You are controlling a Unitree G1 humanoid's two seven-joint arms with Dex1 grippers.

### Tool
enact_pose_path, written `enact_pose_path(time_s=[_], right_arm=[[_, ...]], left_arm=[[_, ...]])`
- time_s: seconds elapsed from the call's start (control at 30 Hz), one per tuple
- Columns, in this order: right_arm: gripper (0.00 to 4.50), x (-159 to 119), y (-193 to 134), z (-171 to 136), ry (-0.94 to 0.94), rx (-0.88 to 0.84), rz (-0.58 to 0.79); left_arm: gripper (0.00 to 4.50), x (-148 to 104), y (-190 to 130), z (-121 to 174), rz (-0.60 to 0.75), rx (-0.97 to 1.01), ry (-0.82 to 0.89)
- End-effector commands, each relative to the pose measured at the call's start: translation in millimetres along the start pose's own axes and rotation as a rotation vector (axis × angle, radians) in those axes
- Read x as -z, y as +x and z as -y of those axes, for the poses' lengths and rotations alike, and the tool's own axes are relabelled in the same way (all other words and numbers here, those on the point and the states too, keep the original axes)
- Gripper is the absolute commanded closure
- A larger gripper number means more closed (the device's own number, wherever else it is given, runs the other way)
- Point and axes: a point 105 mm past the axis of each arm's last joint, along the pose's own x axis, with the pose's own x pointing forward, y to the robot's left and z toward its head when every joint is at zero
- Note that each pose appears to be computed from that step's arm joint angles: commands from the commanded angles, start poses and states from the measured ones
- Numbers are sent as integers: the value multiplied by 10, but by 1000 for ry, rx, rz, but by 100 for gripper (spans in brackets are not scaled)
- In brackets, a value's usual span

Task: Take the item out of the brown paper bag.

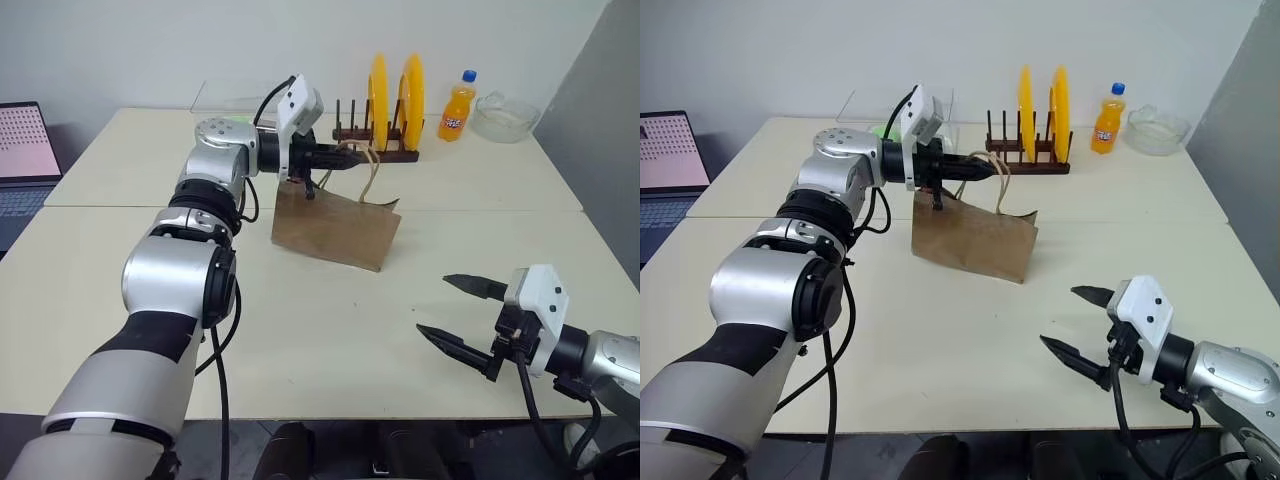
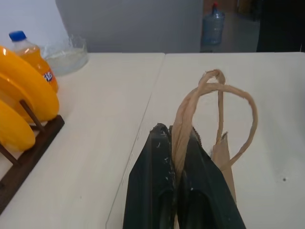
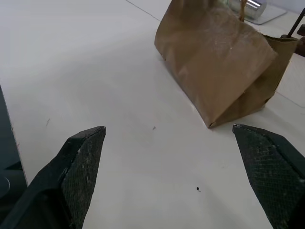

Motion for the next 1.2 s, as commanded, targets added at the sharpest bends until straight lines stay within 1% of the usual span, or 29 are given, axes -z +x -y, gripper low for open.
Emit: enact_pose_path(time_s=[0.03, 0.23, 0.37, 0.47, 0.6, 0.73, 0.87, 1.1, 1.2], right_arm=[[0, -158, 3, 19, -29, 15, 74], [0, -344, 16, 68, -58, 33, 170], [0, -381, 32, 80, -66, 29, 180], [0, -386, 46, 79, -67, 25, 179], [0, -384, 59, 71, -66, 19, 177], [0, -377, 76, 69, -65, 9, 172], [0, -370, 85, 67, -64, 1, 168], [0, -371, 106, 65, -68, -14, 166], [0, -369, 101, 67, -68, -16, 165]], left_arm=[[446, -54, -68, -32, -46, -13, 90], [446, 23, -124, -79, -88, -56, 107], [446, 5, -148, -128, -80, -97, 104], [383, -23, -168, -157, -69, -120, 100], [262, -69, -227, -177, -50, -129, 96], [144, -66, -369, -162, -70, -102, 119], [144, -82, -478, -162, -71, -98, 130], [144, -64, -837, -173, -56, -138, 120], [144, -59, -916, -157, -46, -147, 110]])
